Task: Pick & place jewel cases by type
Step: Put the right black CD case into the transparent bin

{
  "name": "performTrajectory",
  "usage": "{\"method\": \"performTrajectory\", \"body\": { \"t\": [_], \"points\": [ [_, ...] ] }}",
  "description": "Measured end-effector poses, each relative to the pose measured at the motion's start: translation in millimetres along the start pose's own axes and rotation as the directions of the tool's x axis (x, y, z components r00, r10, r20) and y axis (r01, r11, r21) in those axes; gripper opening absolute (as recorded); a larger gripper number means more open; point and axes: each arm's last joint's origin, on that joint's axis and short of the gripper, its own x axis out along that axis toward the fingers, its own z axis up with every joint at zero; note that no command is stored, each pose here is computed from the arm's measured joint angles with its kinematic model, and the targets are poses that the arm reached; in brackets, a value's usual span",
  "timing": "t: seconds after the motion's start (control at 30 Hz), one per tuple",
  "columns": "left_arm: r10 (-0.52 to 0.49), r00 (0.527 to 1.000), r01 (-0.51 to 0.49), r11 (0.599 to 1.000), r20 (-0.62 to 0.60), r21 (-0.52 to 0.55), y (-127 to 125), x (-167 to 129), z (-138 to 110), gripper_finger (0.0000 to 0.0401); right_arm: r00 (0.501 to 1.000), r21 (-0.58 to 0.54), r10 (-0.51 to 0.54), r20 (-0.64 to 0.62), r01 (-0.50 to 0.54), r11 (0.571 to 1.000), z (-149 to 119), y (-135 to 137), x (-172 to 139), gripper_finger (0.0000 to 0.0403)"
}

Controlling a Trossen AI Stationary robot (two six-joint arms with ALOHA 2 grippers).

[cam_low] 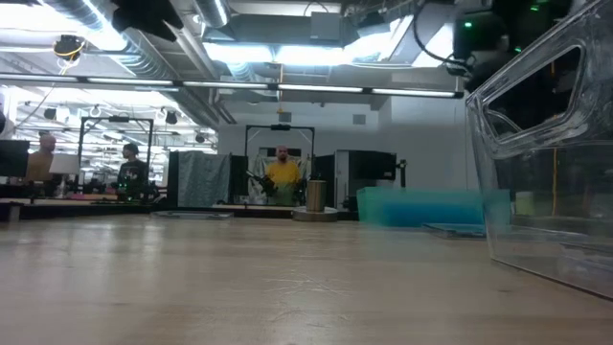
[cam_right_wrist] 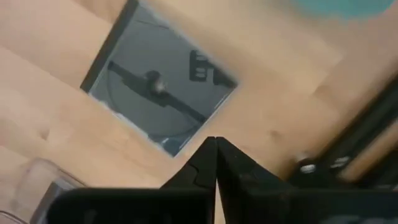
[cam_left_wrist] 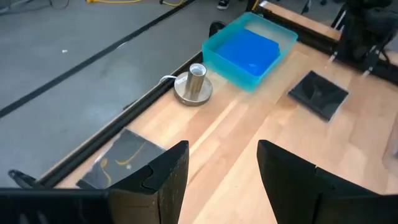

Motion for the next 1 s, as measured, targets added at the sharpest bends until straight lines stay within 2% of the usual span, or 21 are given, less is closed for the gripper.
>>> {"method": "performTrajectory", "body": {
  "t": [0.17,0.4,0.57,0.63,0.73,0.8,0.9,1.0],
  "points": [
    [-0.003,1.000,0.004,0.997,-0.020,0.071,-2.1,9.2,2.7,0.0187,0.999,0.024,-0.013,-0.043,0.015,1.000,-24.8,-0.4,39.2,0.0006],
    [0.016,0.995,-0.009,0.998,-0.099,0.064,-6.5,35.1,6.2,0.0187,0.990,-0.002,-0.067,-0.128,0.067,0.998,-41.0,-9.5,95.8,0.0004],
    [0.107,0.981,-0.106,0.994,-0.159,0.016,-8.0,64.6,4.0,0.0187,0.994,-0.050,-0.032,-0.105,0.027,0.998,-38.2,-9.2,123.4,0.0004],
    [0.127,0.976,-0.138,0.989,-0.178,-0.046,-7.6,83.3,-7.4,0.0187,0.991,-0.072,-0.049,-0.127,0.040,0.997,-36.6,-8.6,129.2,0.0004],
    [0.095,0.979,-0.129,0.973,-0.178,-0.190,-7.2,117.5,-34.4,0.0187,0.983,-0.142,-0.089,-0.158,0.067,0.988,-30.9,-3.6,132.9,0.0004],
    [0.040,0.985,-0.087,0.953,-0.165,-0.292,-6.8,141.1,-55.6,0.0187,0.978,-0.210,-0.121,-0.172,0.083,0.974,-27.1,-0.4,133.9,0.0004],
    [-0.073,0.987,0.002,0.896,-0.144,-0.443,-8.1,173.8,-83.9,0.0187,0.969,-0.269,-0.157,-0.190,0.102,0.958,-21.2,2.6,134.5,0.0004],
    [-0.177,0.974,0.079,0.850,-0.140,-0.521,-13.1,199.9,-99.2,0.0187,0.960,-0.286,-0.177,-0.217,0.111,0.952,-15.6,3.5,136.2,0.0004]
  ]
}}
